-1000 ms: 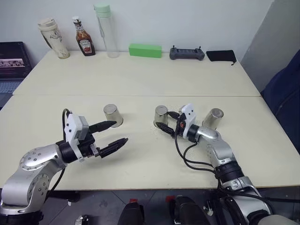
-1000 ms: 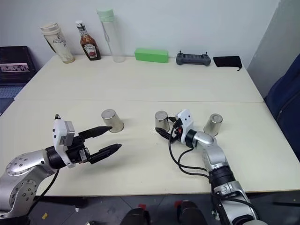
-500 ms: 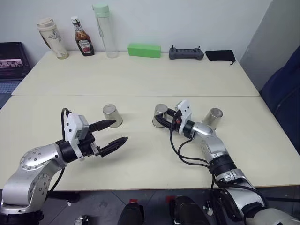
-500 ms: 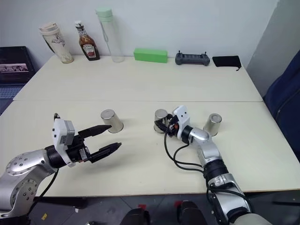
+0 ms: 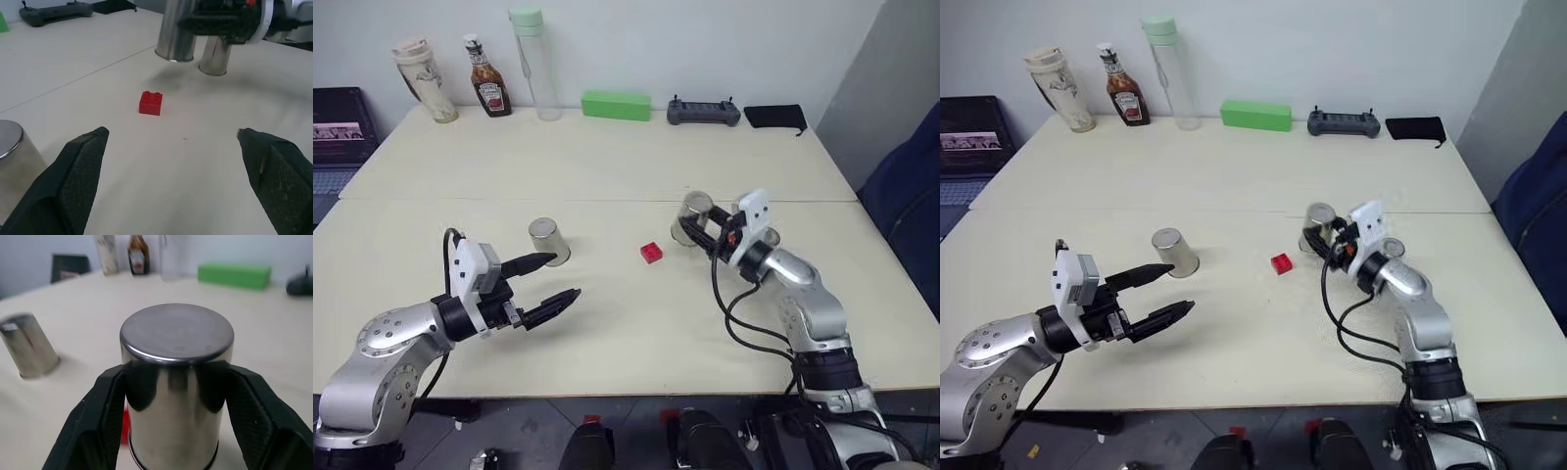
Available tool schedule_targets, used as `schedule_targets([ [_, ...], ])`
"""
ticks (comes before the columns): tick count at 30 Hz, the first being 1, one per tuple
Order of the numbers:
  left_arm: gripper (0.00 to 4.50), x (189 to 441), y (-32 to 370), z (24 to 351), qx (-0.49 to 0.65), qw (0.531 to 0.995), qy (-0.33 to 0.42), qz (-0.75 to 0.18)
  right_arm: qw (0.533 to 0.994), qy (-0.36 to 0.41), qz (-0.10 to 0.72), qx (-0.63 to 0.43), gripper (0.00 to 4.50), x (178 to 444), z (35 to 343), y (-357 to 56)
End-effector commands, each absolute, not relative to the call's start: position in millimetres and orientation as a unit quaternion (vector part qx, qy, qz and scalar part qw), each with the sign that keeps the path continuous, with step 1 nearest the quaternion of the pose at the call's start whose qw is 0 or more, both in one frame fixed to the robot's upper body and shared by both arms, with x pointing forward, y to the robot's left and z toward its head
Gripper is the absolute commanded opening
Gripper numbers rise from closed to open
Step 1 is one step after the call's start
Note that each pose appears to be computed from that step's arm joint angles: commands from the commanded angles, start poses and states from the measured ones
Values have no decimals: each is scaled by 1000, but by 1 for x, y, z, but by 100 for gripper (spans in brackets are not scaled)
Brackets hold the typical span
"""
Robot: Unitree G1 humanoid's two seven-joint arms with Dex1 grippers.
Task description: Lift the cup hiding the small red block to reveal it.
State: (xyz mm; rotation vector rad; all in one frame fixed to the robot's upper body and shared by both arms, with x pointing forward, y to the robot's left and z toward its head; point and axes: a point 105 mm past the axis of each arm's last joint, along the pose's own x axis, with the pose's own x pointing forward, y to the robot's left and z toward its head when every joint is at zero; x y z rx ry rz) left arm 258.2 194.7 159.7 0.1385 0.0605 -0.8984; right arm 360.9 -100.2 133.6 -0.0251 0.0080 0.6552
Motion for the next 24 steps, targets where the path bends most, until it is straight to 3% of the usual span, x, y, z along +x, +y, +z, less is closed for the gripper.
schedule_targets([
  [1, 450, 260, 193, 168, 85, 893, 17, -442, 952, 15, 305, -10, 264, 365, 121, -99],
  [3, 450, 261, 193, 169, 86, 892, 17, -443, 954, 21, 299, -8, 264, 368, 114, -100],
  [5, 450, 262, 194, 170, 87, 892, 16, -443, 955, 27, 294, -16, 335, 369, 106, -103],
  [7, 450, 261, 194, 170, 88, 893, 15, -442, 955, 34, 293, -27, 364, 365, 98, -107],
  [10, 450, 259, 195, 170, 87, 893, 16, -440, 955, 41, 293, -36, 443, 359, 94, -113],
  [18, 450, 256, 192, 165, 80, 896, 16, -437, 952, 60, 298, -39, 443, 317, 101, -140],
  [24, 450, 257, 193, 161, 79, 898, 25, -432, 909, 57, 409, -60, 443, 247, 129, -128],
])
